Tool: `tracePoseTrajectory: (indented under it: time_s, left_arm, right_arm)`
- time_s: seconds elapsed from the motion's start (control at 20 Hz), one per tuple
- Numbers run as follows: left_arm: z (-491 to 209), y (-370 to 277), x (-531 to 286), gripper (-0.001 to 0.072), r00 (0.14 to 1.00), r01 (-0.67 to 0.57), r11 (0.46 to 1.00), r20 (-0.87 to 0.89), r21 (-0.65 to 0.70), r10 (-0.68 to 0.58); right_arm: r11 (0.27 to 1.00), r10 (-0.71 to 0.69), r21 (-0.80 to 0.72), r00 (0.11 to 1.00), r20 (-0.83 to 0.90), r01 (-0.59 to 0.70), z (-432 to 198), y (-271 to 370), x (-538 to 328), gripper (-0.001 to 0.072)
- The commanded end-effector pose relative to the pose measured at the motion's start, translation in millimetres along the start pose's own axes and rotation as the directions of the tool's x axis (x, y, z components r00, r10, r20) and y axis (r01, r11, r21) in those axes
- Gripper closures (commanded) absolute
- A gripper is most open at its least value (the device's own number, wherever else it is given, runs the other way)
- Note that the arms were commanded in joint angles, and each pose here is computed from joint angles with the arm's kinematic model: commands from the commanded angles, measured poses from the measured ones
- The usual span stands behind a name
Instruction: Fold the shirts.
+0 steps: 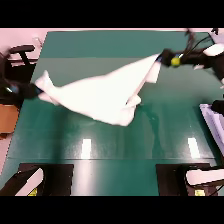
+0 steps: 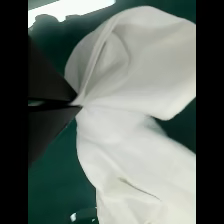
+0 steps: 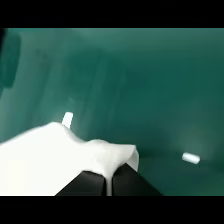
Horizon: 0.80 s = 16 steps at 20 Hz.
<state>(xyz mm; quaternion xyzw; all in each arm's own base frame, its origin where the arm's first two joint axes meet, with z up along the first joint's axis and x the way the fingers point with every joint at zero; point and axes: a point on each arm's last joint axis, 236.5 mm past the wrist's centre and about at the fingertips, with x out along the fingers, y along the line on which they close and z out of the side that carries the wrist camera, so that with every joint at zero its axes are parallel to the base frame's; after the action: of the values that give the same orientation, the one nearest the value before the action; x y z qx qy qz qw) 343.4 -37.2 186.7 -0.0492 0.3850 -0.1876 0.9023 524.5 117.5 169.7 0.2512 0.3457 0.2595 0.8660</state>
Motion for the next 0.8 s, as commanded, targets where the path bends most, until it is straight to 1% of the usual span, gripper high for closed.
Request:
tracePoseTrajectory:
  time_s: [0.0, 0.1, 0.2, 0.3, 0.35, 0.4, 0.5, 0.6, 0.65, 0.75]
  left_arm:
    - [92, -26, -90, 0.0680, 0.963, -0.120, 0.979, 0.261, 0.166, 0.074]
    - [129, -52, -147, 0.0680, 0.912, -0.191, 0.953, 0.402, 0.236, 0.084]
    - [152, -77, -195, 0.0680, 0.854, -0.255, 0.925, 0.515, 0.283, 0.078]
    - [162, -96, -228, 0.0680, 0.809, -0.297, 0.903, 0.584, 0.311, 0.066]
    - [164, -105, -236, 0.0680, 0.799, -0.295, 0.897, 0.600, 0.328, 0.044]
    - [164, -112, -237, 0.0680, 0.800, -0.282, 0.893, 0.599, 0.351, 0.017]
    - [152, -120, -221, 0.0680, 0.845, -0.218, 0.888, 0.533, 0.406, -0.037]
    - [145, -113, -196, 0.0680, 0.885, -0.148, 0.903, 0.462, 0.404, -0.062]
    - [141, -104, -177, 0.0680, 0.904, -0.111, 0.916, 0.422, 0.386, -0.068]
    - [121, -93, -118, 0.0680, 0.951, 0.009, 0.929, 0.283, 0.369, -0.122]
  right_arm:
    - [0.971, 0.038, -0.239, 0.964, 0.264, 0.027, 84, 78, -112, 0.0692]
    - [0.941, 0.061, -0.331, 0.932, 0.357, 0.065, 103, 116, -166, 0.0691]
    - [0.893, 0.088, -0.438, 0.910, 0.404, 0.108, 104, 153, -209, 0.0691]
    - [0.855, 0.109, -0.499, 0.890, 0.442, 0.143, 98, 183, -241, 0.0691]
    - [0.842, 0.116, -0.517, 0.885, 0.451, 0.153, 93, 193, -250, 0.0691]
    - [0.834, 0.098, -0.523, 0.884, 0.457, 0.178, 87, 194, -256, 0.0691]
    - [0.827, 0.040, -0.517, 0.895, 0.444, 0.220, 69, 183, -255, 0.0691]
    - [0.817, -0.092, -0.496, 0.916, 0.390, 0.294, 40, 144, -239, 0.0691]
    - [0.829, -0.140, -0.473, 0.929, 0.341, 0.299, 20, 123, -224, 0.0692]
    - [0.864, -0.188, -0.422, 0.954, 0.234, 0.274, -27, 84, -191, 0.0692]
